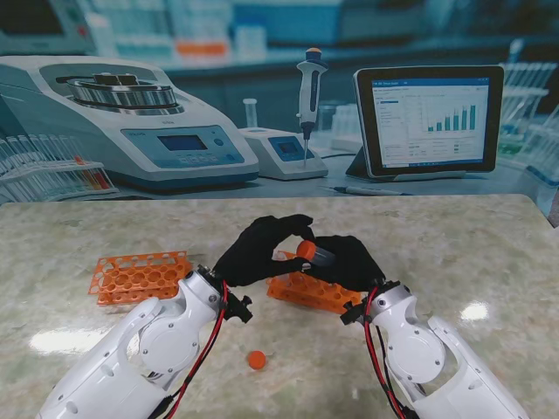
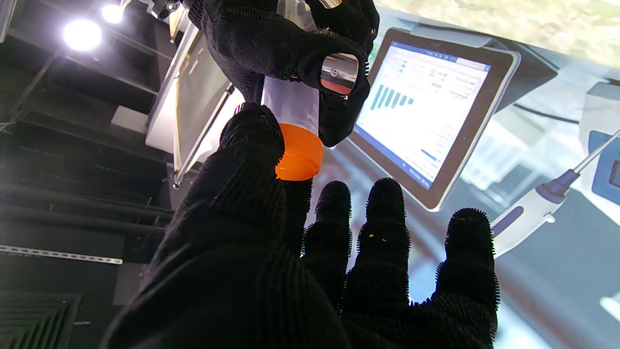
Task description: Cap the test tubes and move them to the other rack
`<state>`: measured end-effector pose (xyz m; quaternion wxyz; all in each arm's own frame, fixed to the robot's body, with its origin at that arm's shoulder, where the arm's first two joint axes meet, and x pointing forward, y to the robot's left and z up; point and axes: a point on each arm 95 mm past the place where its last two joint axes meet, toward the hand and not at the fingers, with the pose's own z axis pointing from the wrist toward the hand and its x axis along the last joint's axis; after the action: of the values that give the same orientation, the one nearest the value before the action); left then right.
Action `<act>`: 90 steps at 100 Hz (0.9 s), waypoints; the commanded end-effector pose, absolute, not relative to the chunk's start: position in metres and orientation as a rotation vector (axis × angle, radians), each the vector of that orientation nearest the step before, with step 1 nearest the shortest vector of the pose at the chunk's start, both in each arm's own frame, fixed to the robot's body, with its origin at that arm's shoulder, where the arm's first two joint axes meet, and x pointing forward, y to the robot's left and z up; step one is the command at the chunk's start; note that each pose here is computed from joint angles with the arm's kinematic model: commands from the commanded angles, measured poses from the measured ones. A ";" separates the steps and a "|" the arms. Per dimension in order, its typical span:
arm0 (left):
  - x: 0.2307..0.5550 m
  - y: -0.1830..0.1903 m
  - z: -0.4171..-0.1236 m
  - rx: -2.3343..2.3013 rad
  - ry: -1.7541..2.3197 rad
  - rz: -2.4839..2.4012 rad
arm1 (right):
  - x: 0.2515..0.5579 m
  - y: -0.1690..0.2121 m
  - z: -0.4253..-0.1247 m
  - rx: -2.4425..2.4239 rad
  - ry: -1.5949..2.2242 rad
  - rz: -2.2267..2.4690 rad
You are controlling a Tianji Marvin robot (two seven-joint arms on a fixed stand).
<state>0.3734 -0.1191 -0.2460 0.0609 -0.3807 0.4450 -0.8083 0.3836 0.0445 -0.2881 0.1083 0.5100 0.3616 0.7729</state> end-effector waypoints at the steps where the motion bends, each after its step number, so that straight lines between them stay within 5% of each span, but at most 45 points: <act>1: 0.372 -0.120 -0.252 -1.163 1.365 -2.439 | 0.382 0.048 -0.286 1.500 1.056 2.290; 90: 0.365 -0.111 -0.254 -1.156 1.418 -2.468 | 0.383 0.048 -0.284 1.498 1.056 2.289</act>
<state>0.3687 -0.1130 -0.2516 0.0378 -0.3755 0.4556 -0.8062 0.3832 0.0458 -0.2874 0.1066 0.5090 0.3626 0.7733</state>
